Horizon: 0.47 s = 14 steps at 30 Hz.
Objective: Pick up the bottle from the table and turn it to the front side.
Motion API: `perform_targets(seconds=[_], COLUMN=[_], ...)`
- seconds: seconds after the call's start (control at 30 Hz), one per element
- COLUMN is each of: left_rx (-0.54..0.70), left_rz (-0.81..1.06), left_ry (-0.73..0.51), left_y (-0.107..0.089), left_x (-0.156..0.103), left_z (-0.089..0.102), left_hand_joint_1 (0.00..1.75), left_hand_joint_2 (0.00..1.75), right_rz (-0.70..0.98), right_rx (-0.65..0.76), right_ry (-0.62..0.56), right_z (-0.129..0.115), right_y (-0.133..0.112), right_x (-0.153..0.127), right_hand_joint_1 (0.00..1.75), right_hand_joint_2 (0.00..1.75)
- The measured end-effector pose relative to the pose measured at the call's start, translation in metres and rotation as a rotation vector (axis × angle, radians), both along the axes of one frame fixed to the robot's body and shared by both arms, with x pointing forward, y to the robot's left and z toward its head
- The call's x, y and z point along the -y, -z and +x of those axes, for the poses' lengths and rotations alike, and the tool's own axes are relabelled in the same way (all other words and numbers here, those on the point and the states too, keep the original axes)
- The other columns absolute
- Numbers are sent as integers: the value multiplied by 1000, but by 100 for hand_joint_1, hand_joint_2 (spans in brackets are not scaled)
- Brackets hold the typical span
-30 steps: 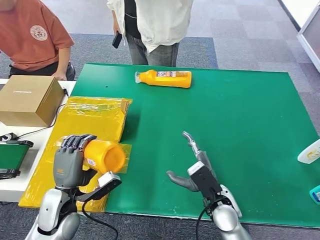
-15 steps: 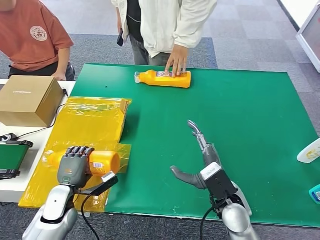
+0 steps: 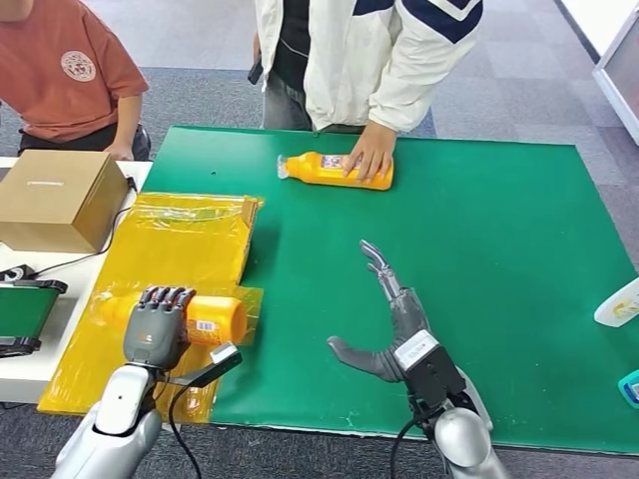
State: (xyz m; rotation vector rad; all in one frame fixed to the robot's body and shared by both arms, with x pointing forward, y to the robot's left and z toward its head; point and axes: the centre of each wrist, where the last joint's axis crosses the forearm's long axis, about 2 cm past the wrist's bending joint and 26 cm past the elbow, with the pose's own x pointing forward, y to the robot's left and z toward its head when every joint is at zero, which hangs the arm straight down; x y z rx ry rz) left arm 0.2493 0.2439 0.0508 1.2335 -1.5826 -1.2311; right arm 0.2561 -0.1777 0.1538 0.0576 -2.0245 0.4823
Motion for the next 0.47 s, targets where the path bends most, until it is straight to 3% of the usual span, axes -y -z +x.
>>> perform_targets(seconds=[0.03,0.17,0.47], left_rx=[5,17,25], left_rz=[2,3,-34], left_ry=[3,13,47], left_y=[-1,-5,-8], left_x=[1,5,17], left_z=[3,14,16], left_hand_joint_1=[3,0,0], left_hand_joint_2=[175,0,0], right_rz=[2,8,12], right_rx=[3,9,8], right_ry=[-6,-24,-35], right_z=[0,0,-1], right_y=[-1,-3,-3], right_x=[-1,-6,-9], right_hand_joint_1=[0,0,0], right_hand_joint_2=[175,175,175])
